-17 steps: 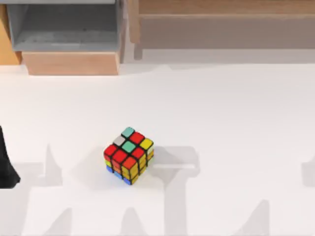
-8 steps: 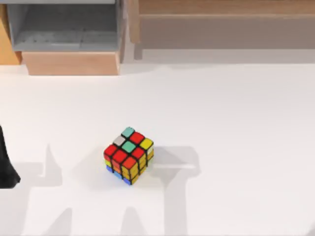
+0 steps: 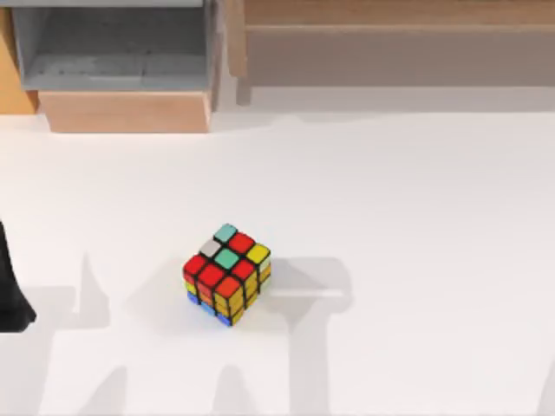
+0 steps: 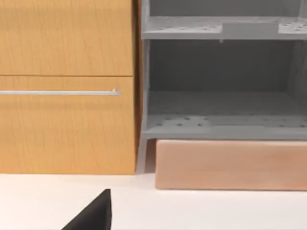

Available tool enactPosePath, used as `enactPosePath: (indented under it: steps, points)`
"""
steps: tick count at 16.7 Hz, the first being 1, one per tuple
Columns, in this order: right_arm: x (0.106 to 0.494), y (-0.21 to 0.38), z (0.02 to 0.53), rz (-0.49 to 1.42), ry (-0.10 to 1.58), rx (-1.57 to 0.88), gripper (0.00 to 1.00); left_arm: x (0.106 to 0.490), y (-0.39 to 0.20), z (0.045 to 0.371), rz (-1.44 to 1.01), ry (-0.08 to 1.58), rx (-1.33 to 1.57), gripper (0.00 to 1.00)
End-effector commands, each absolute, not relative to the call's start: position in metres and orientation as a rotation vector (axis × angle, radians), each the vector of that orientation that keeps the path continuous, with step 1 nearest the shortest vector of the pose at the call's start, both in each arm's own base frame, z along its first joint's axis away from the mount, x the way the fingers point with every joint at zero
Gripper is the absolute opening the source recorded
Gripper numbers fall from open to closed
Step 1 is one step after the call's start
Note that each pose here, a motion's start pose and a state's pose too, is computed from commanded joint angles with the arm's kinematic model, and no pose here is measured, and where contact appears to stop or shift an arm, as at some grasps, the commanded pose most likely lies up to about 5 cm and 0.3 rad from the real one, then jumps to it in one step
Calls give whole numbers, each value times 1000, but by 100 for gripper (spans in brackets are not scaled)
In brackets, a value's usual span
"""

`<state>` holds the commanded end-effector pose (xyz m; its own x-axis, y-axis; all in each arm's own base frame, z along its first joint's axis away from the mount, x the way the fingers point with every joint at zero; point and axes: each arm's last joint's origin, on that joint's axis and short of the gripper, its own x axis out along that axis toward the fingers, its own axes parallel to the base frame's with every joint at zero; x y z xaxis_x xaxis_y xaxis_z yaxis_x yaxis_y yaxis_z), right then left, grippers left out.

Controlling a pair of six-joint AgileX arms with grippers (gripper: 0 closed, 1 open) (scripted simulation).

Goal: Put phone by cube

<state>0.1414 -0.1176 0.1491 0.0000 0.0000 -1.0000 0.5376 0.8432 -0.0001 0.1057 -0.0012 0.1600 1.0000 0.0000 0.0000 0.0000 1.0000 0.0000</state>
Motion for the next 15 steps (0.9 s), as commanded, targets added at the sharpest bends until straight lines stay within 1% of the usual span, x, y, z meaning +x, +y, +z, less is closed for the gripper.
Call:
enactPosePath:
  steps: [5,12,15]
  points:
    - [141,-117,148,-443,1524,442,100,106,-1,160,0,0,0,100]
    - [142,-118,111,-445,1521,443,100,106,-1,160,0,0,0,100]
    - [141,-118,109,-445,1525,445,100,106,-1,160,0,0,0,100]
